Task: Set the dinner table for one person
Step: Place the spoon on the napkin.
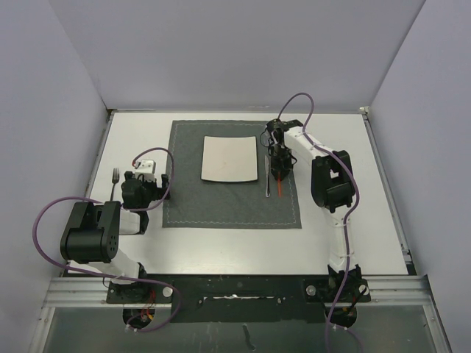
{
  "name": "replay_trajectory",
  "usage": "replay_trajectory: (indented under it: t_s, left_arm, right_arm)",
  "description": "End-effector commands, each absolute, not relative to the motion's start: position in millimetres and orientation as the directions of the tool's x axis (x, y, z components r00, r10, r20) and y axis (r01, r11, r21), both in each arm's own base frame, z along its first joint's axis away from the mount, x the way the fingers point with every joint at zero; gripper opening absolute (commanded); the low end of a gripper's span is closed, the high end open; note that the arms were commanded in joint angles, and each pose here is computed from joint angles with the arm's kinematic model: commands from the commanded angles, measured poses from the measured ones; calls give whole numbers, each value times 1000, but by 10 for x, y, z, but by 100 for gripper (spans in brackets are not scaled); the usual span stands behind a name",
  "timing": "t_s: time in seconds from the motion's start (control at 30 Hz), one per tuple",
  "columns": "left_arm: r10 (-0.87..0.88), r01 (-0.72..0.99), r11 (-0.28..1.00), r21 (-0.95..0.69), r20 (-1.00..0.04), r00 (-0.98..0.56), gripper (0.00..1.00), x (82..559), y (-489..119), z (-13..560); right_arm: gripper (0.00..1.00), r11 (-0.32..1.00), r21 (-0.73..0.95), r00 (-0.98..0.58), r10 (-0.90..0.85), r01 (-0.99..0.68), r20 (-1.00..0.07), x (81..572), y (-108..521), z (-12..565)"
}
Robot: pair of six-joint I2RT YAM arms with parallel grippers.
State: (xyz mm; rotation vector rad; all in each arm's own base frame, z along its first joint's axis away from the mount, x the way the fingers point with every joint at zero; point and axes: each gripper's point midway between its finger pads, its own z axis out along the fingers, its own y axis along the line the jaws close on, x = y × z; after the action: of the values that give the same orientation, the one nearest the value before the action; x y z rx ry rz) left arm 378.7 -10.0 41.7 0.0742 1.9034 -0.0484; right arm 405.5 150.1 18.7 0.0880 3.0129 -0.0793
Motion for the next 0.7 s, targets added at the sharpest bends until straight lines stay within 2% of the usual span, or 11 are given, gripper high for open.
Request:
replay_trajectory:
  t_s: [0.0, 0.5, 0.67]
  left_arm:
    - [17, 68, 998, -2, -960, -280, 98, 3909, -91, 540]
    - [18, 69, 998, -2, -960, -281, 98, 3907, -91, 538]
    - [18, 68, 998, -1, -960, -279, 98, 3909, -89, 544]
  right_arm:
    - [17, 996, -43, -985, 65, 73, -160, 4081, 1536, 300]
    - [17, 996, -33, -983, 77, 84, -165, 4116, 1568, 320]
    - [23, 995, -42, -982, 78, 86, -170, 4128, 1558, 343]
